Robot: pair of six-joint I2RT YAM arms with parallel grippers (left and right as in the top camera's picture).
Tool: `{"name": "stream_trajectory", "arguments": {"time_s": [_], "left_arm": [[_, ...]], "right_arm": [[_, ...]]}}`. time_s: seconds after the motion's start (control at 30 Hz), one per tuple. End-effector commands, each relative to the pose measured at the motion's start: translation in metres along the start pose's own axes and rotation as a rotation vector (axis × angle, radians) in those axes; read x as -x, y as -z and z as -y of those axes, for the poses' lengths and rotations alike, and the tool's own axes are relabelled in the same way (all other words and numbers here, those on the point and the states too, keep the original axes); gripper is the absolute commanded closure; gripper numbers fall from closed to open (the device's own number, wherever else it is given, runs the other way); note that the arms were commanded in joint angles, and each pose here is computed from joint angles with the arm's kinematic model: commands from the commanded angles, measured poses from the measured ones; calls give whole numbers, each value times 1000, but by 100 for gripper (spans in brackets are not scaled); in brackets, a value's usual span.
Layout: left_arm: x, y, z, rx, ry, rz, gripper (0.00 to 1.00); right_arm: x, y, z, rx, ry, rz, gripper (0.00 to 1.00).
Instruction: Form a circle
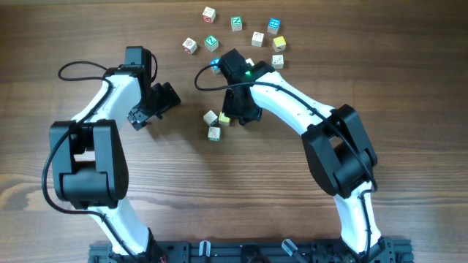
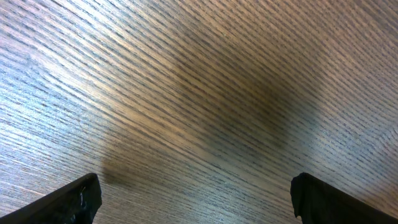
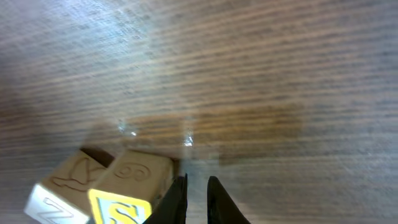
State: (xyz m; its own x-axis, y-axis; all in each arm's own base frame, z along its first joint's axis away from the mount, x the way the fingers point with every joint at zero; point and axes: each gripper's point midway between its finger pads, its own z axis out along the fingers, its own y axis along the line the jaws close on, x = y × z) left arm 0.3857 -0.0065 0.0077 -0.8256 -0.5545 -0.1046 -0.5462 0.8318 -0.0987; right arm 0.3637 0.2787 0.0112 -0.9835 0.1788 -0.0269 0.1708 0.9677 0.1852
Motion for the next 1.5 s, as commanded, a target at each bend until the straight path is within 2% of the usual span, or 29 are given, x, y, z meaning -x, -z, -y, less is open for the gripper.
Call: {"name": "stream_trajectory", "arguments": {"time_s": [0.0,0.2,0.37,0.67,1.47], "left_arm": [[-1,-5,-4,17,9,-6,0],[-1,-5,-4,17,9,-6,0],[-1,-5,-4,17,9,-6,0],[-1,-5,-4,17,9,-6,0],[-1,-5,-4,17,9,-6,0]], "right_arm": [[-13,-6,5,-11,5,-64,87],[-39,-3,7,-13,15,-178,87],[-56,-5,-3,-16,93,-194,88],[-45,-7,-22,47,115,-133,86],[-35,-8,-27,60,118,-84,84]]}}
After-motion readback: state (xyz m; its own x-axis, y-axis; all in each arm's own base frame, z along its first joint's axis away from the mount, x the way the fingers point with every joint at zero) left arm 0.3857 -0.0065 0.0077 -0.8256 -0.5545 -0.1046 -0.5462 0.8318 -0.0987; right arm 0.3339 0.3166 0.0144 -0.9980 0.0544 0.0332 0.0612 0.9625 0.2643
